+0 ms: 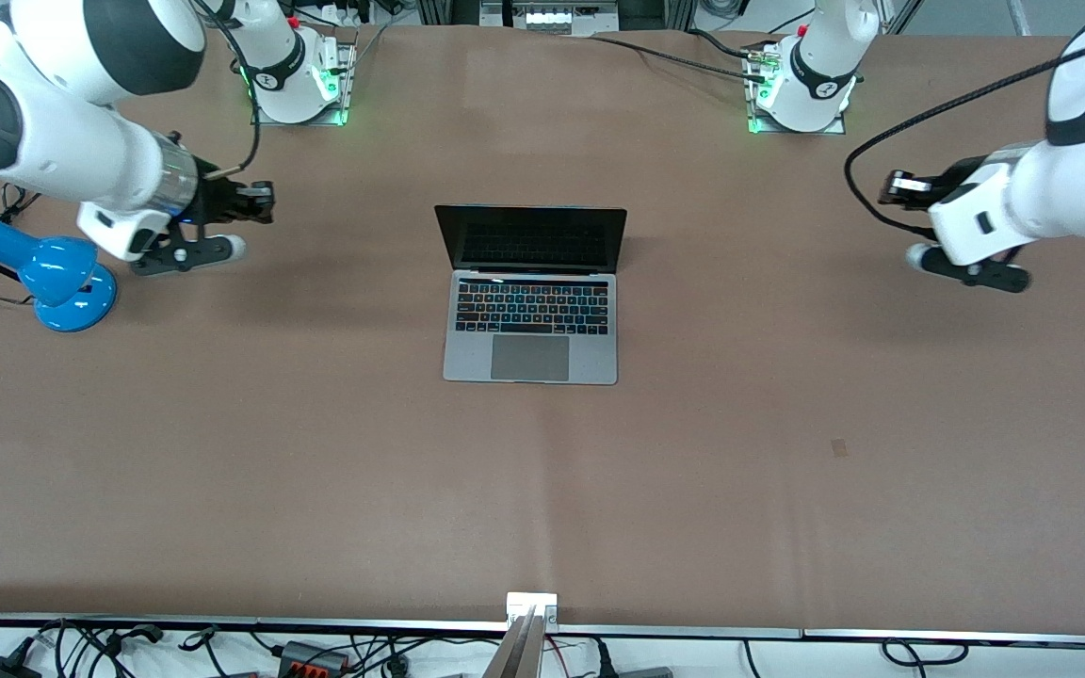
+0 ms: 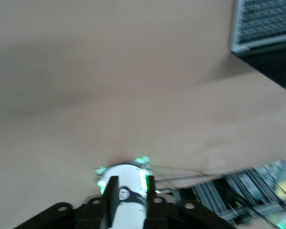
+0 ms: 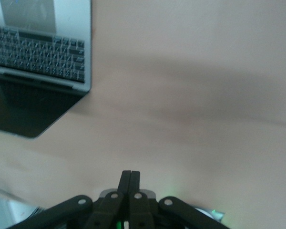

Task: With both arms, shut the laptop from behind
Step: 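Move both grippers over the laptop screen's back edge, then push the screen down with both grippers toward the keyboard, then press the lid shut with both grippers, then lift them away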

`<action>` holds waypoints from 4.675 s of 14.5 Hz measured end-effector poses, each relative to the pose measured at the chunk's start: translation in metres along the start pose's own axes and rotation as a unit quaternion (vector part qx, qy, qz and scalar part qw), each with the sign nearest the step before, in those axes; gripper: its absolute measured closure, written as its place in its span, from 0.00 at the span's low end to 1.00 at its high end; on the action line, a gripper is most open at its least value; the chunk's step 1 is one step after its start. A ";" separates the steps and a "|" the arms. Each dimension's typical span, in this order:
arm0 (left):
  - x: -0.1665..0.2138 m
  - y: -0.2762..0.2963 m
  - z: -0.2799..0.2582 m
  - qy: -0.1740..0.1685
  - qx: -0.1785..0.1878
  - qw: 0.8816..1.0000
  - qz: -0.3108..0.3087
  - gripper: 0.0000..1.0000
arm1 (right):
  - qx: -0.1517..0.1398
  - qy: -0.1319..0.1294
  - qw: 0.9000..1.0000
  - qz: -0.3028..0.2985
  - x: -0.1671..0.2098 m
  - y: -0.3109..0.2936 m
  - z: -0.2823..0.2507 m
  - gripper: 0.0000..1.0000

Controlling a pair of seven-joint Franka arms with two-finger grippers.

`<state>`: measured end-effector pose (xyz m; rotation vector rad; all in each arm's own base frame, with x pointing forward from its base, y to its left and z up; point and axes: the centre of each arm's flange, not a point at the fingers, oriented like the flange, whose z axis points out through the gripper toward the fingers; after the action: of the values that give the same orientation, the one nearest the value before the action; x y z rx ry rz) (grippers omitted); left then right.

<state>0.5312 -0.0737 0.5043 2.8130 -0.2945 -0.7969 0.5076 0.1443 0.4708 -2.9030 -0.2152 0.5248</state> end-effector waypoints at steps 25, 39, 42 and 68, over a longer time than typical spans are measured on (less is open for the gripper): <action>-0.042 0.267 0.283 0.152 0.032 0.984 0.087 0.99 | -0.011 -0.034 0.999 0.021 0.009 -0.201 0.184 0.99; 0.051 0.243 0.301 0.308 -0.065 0.944 0.104 0.99 | 0.015 0.007 0.999 0.045 0.080 -0.193 0.153 0.99; 0.076 0.234 0.289 0.324 -0.085 0.937 0.104 0.99 | 0.018 0.012 0.998 0.051 0.094 -0.190 0.153 0.99; 0.214 0.183 0.335 0.314 -0.142 0.937 0.056 0.99 | 0.015 0.086 0.992 0.095 0.218 -0.147 0.260 0.99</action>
<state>0.5062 -0.3486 0.1648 2.5700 -0.2053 0.1023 0.6006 0.3656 0.1889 -2.9339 0.0952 0.2981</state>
